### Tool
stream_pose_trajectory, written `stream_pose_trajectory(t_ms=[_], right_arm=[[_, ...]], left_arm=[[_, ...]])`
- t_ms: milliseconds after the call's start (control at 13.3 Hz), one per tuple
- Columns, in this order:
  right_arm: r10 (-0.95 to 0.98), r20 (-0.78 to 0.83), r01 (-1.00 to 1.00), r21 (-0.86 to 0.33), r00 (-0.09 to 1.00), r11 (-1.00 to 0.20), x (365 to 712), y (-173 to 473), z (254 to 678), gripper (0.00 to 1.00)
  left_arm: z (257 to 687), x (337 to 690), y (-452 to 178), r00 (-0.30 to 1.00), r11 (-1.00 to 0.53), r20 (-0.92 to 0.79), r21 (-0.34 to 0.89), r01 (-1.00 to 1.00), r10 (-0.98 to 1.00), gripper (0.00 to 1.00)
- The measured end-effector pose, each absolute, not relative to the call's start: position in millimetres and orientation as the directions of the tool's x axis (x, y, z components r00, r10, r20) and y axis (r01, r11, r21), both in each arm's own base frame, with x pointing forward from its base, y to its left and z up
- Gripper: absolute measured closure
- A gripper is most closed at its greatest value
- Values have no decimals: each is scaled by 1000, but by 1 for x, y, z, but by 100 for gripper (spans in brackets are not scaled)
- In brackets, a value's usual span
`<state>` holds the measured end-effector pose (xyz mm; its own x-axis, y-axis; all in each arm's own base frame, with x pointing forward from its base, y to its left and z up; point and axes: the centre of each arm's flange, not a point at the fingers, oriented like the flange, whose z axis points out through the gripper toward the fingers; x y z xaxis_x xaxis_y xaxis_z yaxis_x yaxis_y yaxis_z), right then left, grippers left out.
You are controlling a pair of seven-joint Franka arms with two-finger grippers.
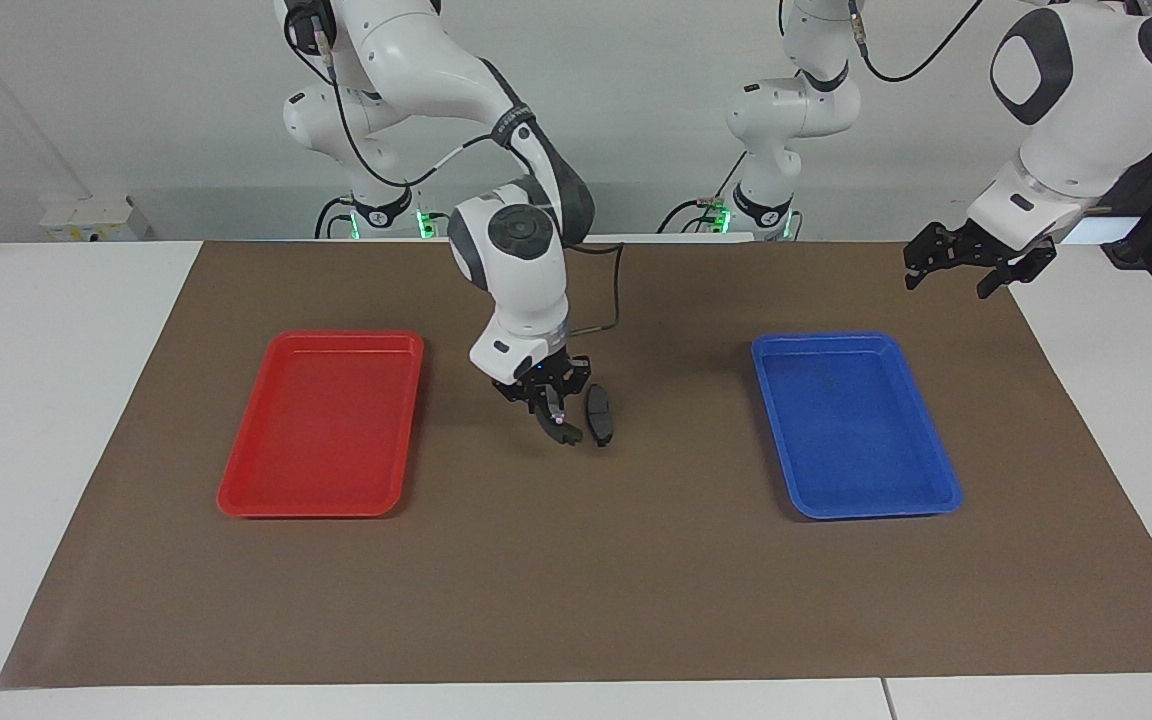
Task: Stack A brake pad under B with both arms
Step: 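Lift the curved silver pad with the right gripper toward the grey pad, then lower the curved pad onto the grey pad and open the right gripper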
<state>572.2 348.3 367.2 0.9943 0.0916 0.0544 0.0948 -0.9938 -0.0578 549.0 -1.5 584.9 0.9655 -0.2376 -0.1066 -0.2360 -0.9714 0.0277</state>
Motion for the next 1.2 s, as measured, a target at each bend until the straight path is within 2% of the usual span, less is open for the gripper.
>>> stream_pose_trajectory(t_ms=[301, 601, 1202], right_arm=[[135, 59, 139, -53, 989, -989, 563, 376, 337, 58], [147, 40, 148, -42, 988, -988, 555, 375, 315, 58], [145, 48, 147, -46, 988, -988, 537, 389, 303, 58]], left_arm=[[585, 549, -1, 966, -972, -107, 28, -234, -236, 0], [585, 549, 1, 967, -973, -107, 28, -231, -232, 0], [588, 554, 0, 975, -976, -61, 15, -215, -216, 0]])
